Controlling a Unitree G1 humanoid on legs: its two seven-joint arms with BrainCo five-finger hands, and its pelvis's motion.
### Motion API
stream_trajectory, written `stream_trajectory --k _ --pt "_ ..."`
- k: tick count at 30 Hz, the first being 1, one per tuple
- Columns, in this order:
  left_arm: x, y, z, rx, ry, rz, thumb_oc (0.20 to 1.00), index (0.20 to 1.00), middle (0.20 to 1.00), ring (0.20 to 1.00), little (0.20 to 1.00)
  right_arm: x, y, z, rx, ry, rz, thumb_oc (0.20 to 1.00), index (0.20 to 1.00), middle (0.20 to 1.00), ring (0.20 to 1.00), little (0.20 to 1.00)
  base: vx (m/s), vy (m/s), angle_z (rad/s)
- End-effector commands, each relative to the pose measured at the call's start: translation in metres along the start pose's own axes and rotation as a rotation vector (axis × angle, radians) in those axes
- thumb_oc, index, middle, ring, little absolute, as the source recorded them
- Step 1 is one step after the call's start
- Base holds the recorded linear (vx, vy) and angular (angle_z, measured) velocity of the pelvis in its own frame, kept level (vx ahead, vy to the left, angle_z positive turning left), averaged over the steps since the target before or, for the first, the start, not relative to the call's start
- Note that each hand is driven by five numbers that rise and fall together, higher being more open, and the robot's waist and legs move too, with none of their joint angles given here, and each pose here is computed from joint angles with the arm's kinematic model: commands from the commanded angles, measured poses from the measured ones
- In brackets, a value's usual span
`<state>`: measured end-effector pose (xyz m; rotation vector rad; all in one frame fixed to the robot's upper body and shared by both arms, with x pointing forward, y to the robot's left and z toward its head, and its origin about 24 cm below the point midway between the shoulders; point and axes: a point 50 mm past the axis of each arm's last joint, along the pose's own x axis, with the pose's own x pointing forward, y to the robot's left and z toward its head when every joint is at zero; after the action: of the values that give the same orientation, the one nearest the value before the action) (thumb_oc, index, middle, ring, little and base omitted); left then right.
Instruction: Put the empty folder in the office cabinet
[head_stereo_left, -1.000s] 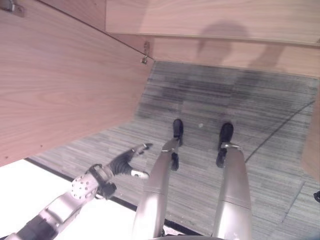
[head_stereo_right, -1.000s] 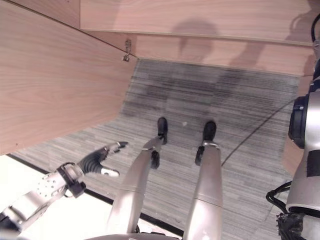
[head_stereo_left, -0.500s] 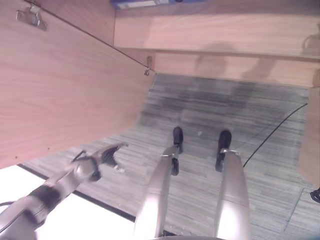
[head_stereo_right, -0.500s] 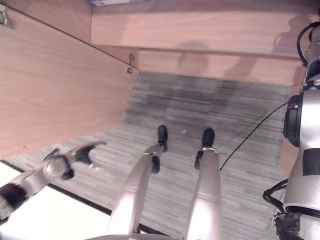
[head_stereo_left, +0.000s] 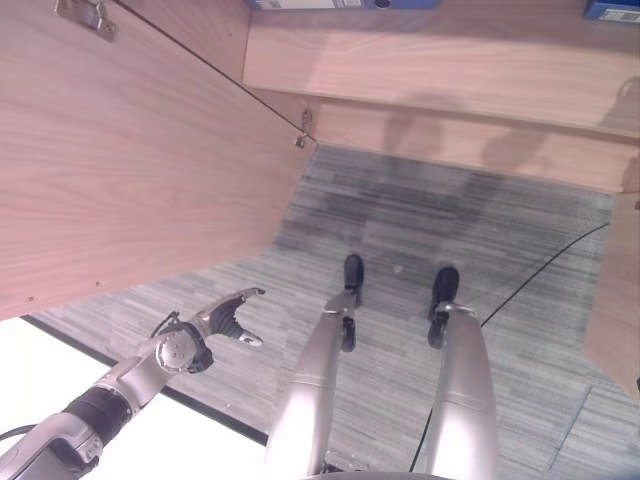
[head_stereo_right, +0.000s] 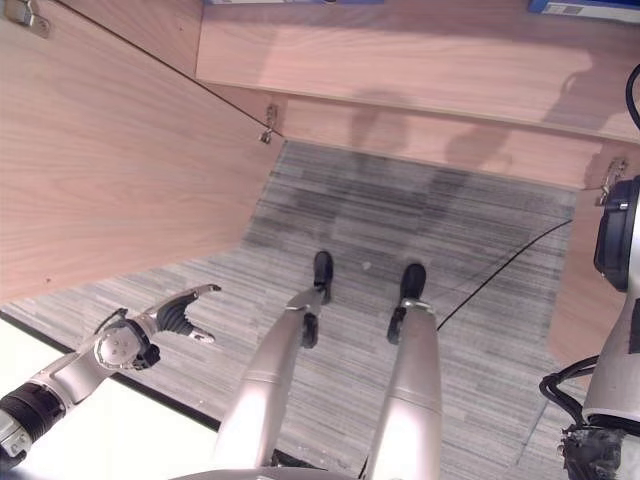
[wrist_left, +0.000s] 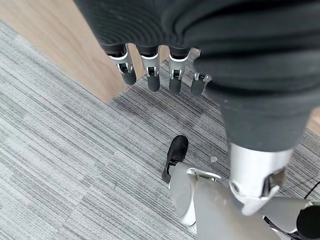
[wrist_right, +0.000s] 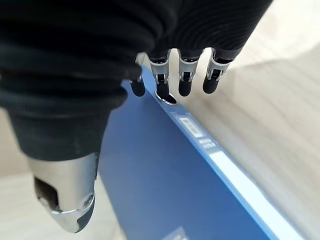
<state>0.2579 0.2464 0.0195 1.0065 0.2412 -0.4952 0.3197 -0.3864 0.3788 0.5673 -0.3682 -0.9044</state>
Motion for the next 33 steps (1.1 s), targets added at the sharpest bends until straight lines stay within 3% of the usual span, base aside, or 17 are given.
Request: stream_trajectory --k 1,12,21,28,33 --pt "-0.01 0.011 -0.008 -0.017 0.018 0.01 1.0 1.0 1.0 1.0 1.0 -0.008 0.007 0.066 -0.075 -0.249 0.107 1.0 1.0 1.0 1.0 1.0 -0.09 0.011 0.02" --pt "-0.016 0.004 -0.004 -0.048 -0.014 -0.029 1.0 1.0 1.0 1.0 1.0 -0.011 0.01 0.078 -0.124 -0.291 0.16 1.0 1.0 1.0 1.0 1.0 0.01 0.0 0.0" --pt "-0.01 0.012 0.003 -0.075 -0.042 0.018 1.0 1.0 1.0 1.0 1.0 0.008 -0.01 0.005 -0.137 -0.109 0.148 1.0 1.0 1.0 1.0 1.0 -0.02 0.002 -0.02" --pt "-0.014 0.047 0.009 -0.085 -0.073 0.145 1.0 1.0 1.0 1.0 1.0 0.014 -0.028 -0.012 -0.114 -0.051 0.095 1.0 1.0 1.0 1.0 1.0 -0.03 0.0 -0.01" --pt "-0.019 0.049 0.01 -0.076 -0.074 0.131 1.0 1.0 1.0 1.0 1.0 0.018 -0.041 -0.028 -0.108 0.006 0.054 1.0 1.0 1.0 1.0 1.0 -0.01 0.001 -0.01"
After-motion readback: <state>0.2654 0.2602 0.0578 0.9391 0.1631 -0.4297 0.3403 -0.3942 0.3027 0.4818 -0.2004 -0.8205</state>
